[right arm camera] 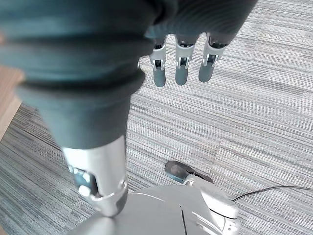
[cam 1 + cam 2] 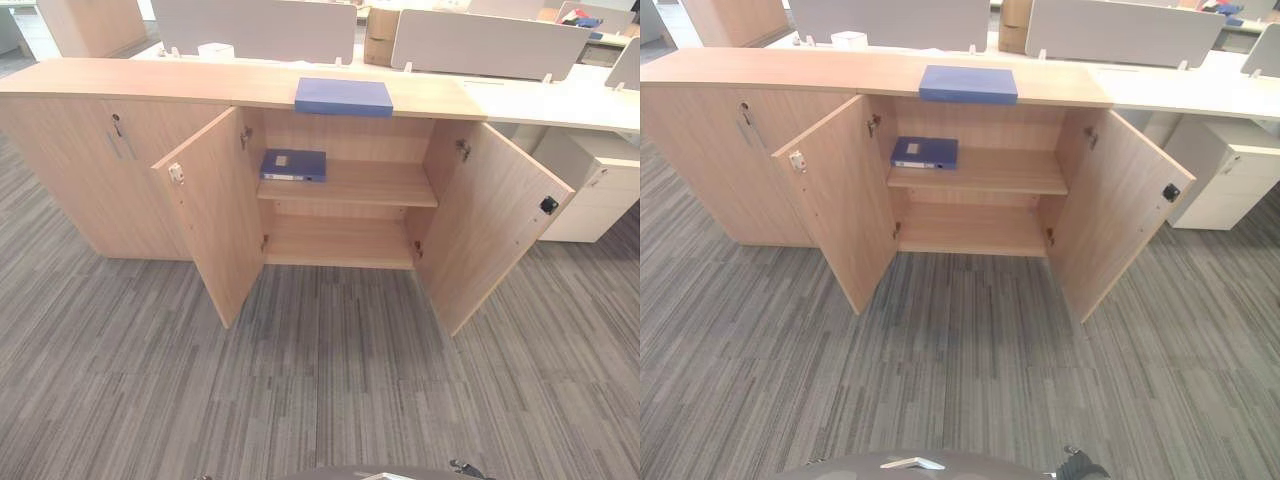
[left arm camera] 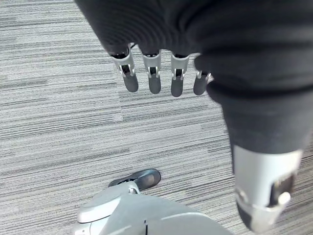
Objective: Put the empty folder in the office cabinet
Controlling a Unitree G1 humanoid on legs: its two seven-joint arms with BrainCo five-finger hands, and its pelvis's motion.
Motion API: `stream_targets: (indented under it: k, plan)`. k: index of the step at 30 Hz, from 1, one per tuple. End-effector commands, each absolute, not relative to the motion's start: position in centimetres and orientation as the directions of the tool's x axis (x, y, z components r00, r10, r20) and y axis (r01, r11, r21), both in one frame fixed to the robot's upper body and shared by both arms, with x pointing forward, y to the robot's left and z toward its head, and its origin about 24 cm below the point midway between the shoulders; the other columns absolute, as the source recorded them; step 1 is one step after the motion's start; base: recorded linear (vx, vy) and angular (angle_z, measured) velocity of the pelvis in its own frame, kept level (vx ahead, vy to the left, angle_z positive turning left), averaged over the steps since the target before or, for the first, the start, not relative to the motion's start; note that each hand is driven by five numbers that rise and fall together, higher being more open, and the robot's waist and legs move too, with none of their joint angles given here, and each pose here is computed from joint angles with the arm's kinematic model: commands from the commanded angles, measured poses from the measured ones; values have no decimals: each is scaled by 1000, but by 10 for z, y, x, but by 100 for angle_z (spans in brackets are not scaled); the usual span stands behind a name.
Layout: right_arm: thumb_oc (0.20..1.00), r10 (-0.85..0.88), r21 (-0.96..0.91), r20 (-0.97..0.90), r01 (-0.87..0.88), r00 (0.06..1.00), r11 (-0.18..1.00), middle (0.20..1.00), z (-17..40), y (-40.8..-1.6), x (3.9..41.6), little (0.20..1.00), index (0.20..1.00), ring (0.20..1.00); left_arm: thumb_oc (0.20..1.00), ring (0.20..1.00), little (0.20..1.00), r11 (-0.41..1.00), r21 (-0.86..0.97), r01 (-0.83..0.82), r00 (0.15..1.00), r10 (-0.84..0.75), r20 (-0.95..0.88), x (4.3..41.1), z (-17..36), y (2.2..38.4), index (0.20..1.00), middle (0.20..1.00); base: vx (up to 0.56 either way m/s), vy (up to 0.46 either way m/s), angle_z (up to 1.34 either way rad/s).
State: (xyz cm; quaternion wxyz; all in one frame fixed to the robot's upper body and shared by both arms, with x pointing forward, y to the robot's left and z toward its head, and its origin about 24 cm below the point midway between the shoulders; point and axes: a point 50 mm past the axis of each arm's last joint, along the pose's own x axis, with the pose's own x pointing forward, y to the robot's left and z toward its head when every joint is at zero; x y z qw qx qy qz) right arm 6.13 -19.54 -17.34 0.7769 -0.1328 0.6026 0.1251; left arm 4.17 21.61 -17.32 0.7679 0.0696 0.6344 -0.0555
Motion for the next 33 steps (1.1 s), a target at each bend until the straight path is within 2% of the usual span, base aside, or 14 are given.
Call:
stream_targets:
  k: [1, 7, 17, 33]
  plan:
    - [1000, 37, -65, -973, -426, 228, 902, 1000, -172, -199, 68, 1000, 1000, 1000, 1000, 1000, 1000, 989, 12, 148, 188, -17, -982, 51, -174, 207, 1000, 1000, 0, 0, 0]
    - [1000, 37, -66, -973, -428, 228, 901, 1000, -172, -199, 68, 1000, 1000, 1000, 1000, 1000, 1000, 991, 11, 132, 203, -16, -979, 55, -174, 208, 1000, 1000, 0, 0, 0]
    - [1000, 38, -66, -972, -428, 231, 902, 1000, -172, -199, 69, 1000, 1000, 1000, 1000, 1000, 1000, 990, 19, 140, 173, -6, -985, 47, -174, 209, 1000, 1000, 0, 0, 0]
    - [1000, 38, -64, -973, -425, 226, 903, 1000, -173, -199, 66, 1000, 1000, 1000, 1000, 1000, 1000, 991, 19, 131, 170, -3, -986, 46, -174, 211, 1000, 1000, 0, 0, 0]
